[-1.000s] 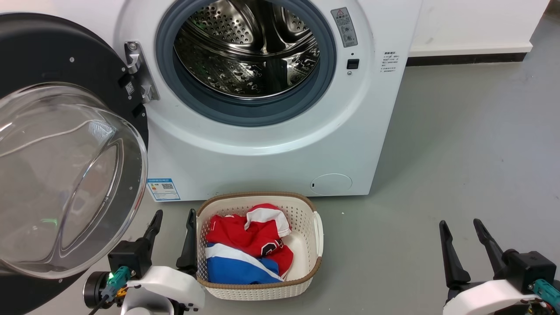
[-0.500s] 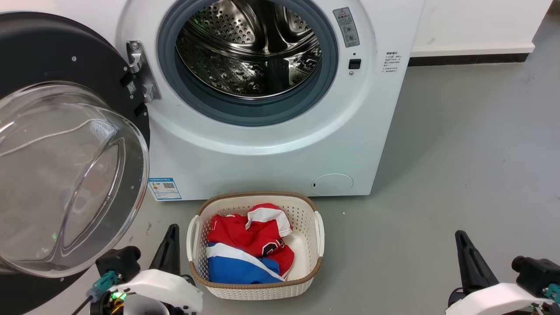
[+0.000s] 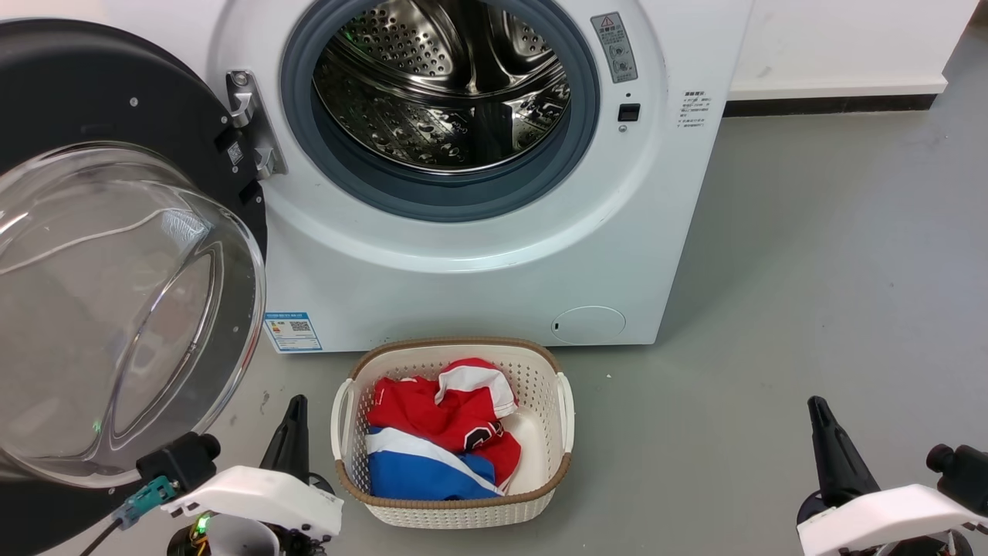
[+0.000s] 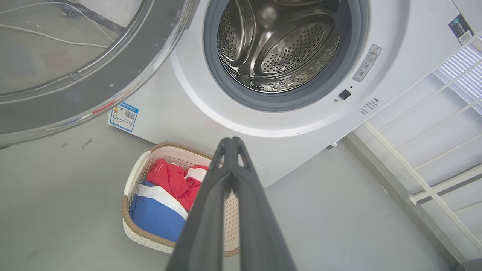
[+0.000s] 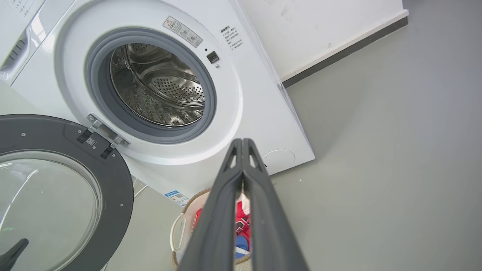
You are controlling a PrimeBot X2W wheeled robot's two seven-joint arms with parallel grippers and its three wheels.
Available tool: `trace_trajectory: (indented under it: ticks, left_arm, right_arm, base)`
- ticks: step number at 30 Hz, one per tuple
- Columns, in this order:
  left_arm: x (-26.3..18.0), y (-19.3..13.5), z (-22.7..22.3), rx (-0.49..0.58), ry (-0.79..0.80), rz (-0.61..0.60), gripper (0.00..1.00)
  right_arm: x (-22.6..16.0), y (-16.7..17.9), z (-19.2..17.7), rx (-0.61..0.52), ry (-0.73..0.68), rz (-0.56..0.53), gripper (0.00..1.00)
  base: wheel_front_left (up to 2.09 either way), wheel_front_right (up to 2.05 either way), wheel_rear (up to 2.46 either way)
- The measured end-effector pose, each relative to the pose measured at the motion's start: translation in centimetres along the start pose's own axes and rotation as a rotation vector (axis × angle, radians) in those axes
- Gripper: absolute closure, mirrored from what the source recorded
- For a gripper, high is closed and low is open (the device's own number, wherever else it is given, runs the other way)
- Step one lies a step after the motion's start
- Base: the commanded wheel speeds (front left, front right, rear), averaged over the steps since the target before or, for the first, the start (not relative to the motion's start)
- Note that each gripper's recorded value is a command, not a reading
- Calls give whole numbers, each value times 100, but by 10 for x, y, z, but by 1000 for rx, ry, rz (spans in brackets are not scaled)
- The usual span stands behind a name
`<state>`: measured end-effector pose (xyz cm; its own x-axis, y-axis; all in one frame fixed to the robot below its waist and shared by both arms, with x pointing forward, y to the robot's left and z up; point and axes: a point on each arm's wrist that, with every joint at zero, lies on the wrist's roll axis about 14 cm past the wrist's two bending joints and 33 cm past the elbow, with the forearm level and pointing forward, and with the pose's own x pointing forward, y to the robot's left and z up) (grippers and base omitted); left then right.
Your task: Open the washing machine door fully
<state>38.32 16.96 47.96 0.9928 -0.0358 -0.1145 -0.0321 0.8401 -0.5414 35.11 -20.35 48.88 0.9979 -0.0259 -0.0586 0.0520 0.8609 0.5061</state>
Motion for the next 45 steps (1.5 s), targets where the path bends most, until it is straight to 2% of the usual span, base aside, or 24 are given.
trace_trajectory:
  ticks: [18,45]
  left_arm:
    - [2,6,4,-258,10,19,100]
    - [2,9,13,-564,-2,6,100]
  right_arm:
    - [9,1,3,262,-2,-3,100]
    - [19,3,6,577,0,7,100]
  base:
    - [0,0,0]
    - [0,0,0]
